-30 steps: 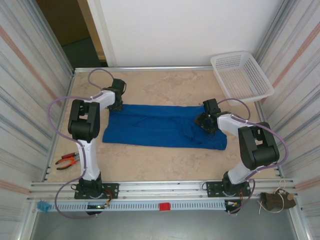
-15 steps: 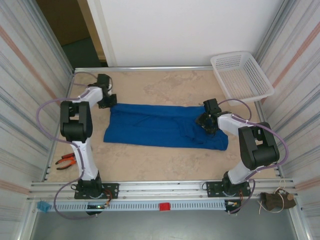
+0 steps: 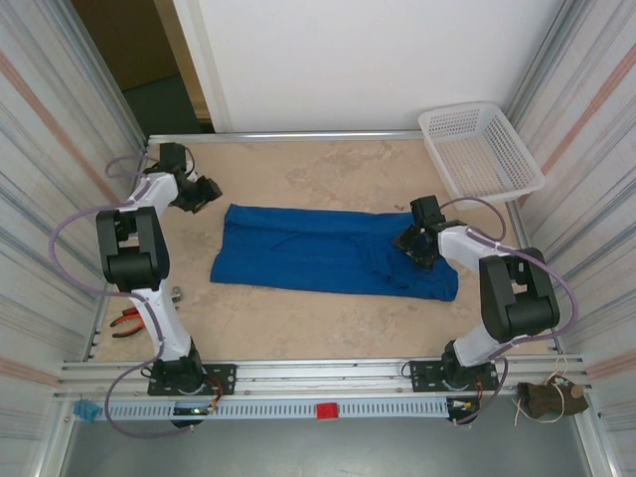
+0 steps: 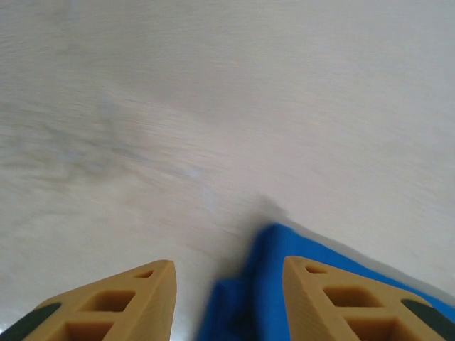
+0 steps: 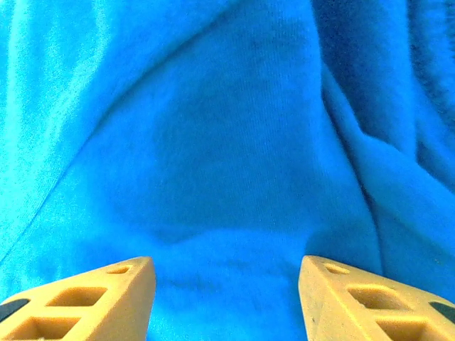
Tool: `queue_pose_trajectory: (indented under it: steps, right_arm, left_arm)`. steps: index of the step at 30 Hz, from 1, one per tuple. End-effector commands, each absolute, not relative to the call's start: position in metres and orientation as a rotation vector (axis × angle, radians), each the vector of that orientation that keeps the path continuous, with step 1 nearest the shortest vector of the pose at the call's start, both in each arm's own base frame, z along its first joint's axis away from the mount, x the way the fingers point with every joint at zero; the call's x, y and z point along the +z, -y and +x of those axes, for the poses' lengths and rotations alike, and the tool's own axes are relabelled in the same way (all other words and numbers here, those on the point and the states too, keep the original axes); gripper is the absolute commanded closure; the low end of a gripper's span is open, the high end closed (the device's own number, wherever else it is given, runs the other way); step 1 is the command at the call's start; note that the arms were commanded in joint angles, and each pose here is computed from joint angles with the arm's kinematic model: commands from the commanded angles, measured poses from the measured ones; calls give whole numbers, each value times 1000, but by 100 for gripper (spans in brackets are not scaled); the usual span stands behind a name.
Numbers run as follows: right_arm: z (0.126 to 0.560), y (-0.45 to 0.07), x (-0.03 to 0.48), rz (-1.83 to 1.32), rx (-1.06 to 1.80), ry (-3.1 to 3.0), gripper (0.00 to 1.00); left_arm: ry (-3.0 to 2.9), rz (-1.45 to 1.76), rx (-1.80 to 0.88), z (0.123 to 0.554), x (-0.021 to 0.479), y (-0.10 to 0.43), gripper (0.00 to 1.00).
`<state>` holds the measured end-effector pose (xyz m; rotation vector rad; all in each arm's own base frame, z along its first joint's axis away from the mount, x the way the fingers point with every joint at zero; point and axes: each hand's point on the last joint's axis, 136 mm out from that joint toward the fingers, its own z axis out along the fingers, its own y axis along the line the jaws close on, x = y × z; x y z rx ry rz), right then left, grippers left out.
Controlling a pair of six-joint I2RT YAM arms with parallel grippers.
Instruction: Fold the inside-out t-shirt
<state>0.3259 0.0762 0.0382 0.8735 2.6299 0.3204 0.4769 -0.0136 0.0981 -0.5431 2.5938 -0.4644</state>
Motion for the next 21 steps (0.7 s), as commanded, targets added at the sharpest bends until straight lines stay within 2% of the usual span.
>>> queue_pose_trajectory:
  steps: [1,4,7,14,21]
  right_arm:
    - [326,-82,90,714,354,-2590,46]
    - [319,-89,118,621,354,-2572,46]
    - [309,-99,121,584,357,-2580,46]
    - [297,-125,78,603,415,-2655,46]
    - [269,-97,35,777,229,-2703,44]
  left_arm:
    - [-2553,-374,-549,448,150,72,55]
    - [-2548,-306,-611,412,149,122,53]
    - [-2551,-340,-671,379,132,156,52]
    - [-2597,-608,-677,338,71,155,52]
    - [-2706,-718,-594,328,22,151,52]
